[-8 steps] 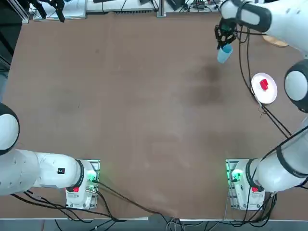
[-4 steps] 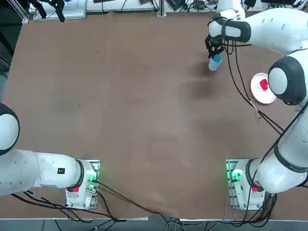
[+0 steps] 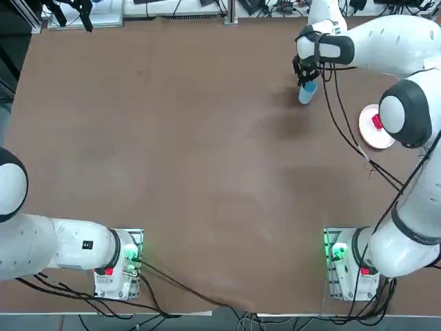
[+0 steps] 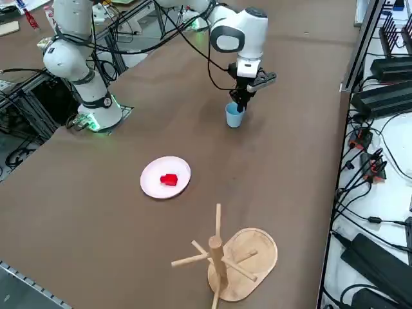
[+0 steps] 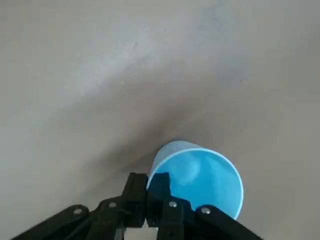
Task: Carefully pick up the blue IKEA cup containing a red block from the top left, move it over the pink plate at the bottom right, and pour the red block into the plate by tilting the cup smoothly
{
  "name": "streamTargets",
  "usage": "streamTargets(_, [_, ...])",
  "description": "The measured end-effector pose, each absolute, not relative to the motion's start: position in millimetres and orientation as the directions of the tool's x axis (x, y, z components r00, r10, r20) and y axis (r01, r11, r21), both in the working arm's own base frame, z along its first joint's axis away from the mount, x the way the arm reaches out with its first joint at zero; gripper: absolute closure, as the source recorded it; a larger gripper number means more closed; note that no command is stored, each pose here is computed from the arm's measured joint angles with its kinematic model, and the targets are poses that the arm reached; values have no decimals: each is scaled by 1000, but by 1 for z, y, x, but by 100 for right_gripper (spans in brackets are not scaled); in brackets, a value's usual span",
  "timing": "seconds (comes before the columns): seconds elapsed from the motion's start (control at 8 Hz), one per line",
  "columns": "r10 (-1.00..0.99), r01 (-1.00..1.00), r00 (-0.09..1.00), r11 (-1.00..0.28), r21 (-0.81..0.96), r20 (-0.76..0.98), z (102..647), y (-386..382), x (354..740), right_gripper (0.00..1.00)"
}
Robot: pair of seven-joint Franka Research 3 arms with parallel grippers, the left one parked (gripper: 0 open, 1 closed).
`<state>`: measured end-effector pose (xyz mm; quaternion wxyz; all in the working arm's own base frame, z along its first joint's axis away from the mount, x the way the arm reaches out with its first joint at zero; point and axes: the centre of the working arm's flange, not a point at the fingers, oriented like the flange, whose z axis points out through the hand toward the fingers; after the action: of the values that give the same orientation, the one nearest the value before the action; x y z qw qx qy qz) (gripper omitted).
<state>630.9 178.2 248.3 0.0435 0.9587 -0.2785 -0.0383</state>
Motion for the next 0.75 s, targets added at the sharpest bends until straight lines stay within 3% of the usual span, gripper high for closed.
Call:
streamTargets(0.38, [-539, -532, 841, -840, 108, -48, 245, 178, 631, 86])
streamTargets(0.62, [-544, -537, 838, -836, 112, -46, 242, 174, 632, 51])
streamTargets(0.75, [-544, -538, 838, -836, 108, -42, 244, 174, 634, 51])
